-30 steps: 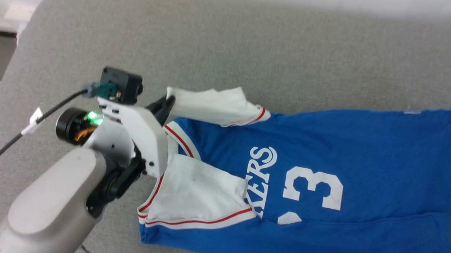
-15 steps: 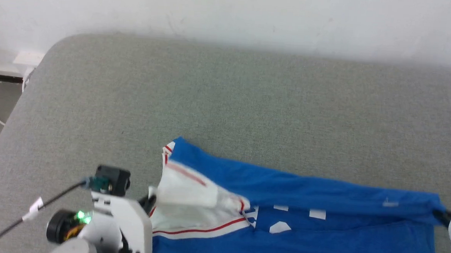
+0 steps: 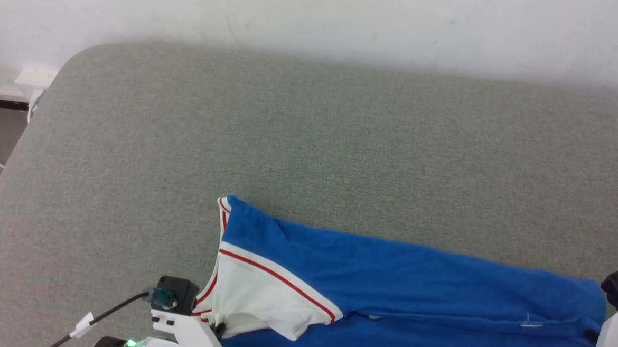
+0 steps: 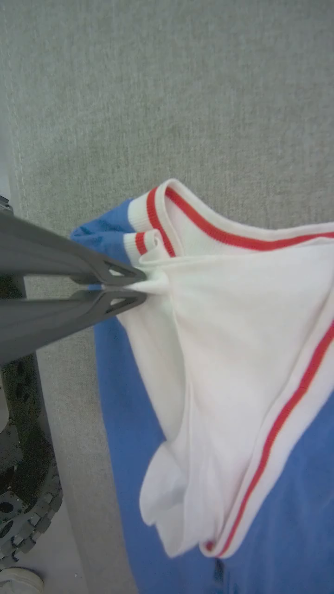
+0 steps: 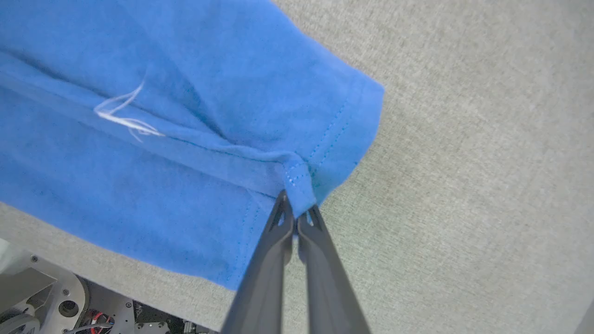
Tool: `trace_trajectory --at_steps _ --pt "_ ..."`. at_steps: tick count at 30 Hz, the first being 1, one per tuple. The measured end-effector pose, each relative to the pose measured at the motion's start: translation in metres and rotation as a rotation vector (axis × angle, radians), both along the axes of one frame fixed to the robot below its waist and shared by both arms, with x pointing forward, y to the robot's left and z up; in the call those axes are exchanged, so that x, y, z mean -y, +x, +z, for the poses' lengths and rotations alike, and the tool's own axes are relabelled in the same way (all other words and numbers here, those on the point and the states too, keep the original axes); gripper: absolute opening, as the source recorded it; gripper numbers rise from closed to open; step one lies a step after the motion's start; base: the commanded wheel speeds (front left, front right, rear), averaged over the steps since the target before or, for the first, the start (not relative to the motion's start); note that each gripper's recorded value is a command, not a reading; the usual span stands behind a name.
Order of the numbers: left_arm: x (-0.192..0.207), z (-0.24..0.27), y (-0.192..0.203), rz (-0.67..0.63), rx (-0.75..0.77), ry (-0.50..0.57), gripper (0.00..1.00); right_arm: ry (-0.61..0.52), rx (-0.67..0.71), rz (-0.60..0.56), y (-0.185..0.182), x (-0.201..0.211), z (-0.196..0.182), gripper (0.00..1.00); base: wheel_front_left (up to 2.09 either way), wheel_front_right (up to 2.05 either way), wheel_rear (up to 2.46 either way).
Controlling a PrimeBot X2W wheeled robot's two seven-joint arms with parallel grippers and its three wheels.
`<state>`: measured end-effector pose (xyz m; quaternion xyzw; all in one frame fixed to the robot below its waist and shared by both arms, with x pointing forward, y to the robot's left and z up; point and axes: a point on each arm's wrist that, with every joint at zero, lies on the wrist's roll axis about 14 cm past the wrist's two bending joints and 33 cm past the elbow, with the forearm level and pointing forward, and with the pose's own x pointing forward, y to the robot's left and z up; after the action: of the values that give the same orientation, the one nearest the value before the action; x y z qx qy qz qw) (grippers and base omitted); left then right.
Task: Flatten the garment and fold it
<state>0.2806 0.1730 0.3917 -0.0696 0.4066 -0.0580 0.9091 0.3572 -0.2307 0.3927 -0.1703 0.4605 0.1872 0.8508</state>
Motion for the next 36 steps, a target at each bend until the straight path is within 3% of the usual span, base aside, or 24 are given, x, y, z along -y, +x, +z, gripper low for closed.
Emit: trace_trajectory --at_steps 1,2,3,4,8,14,21,28,36 --pt "0.001 -0.003 0.000 0.000 -0.004 -0.002 0.00 0.003 -0.006 -0.003 -0.001 -0.001 -0.002 0.00 0.00 0.00 0.00" --pt "0.000 -0.006 -0.001 0.001 -0.007 0.000 0.00 0.003 -0.010 -0.003 -0.001 -0.002 -0.004 0.23 0.00 0.00 0.00" --pt "-0.001 -0.008 0.000 0.002 -0.004 0.007 0.19 0.005 -0.012 -0.007 -0.001 -0.002 -0.005 1.00 0.00 0.00 0.00" --pt "-0.002 -0.008 0.001 0.005 0.007 0.012 0.98 0.011 -0.011 -0.010 -0.001 -0.003 -0.005 1.00 0.00 0.00 0.00" --pt "-0.001 0.001 0.012 0.002 0.083 0.006 1.00 0.063 0.007 -0.030 0.001 -0.012 0.001 1.00 0.00 0.00 0.00" --pt "-0.006 0.041 0.031 0.025 0.280 -0.030 1.00 0.202 0.100 -0.097 0.016 -0.022 0.039 1.00 0.00 0.00 0.00" --pt "-0.028 0.093 0.035 0.143 0.537 -0.064 1.00 0.310 0.212 -0.207 0.017 -0.017 0.075 1.00 0.00 0.00 0.00" --pt "-0.059 0.133 0.035 0.341 0.814 -0.051 1.00 0.363 0.221 -0.392 0.006 -0.002 0.065 1.00 0.00 0.00 0.00" --pt "-0.058 0.159 0.027 0.354 0.977 0.079 1.00 0.402 0.164 -0.581 -0.008 0.005 0.038 1.00 0.00 0.00 0.00"
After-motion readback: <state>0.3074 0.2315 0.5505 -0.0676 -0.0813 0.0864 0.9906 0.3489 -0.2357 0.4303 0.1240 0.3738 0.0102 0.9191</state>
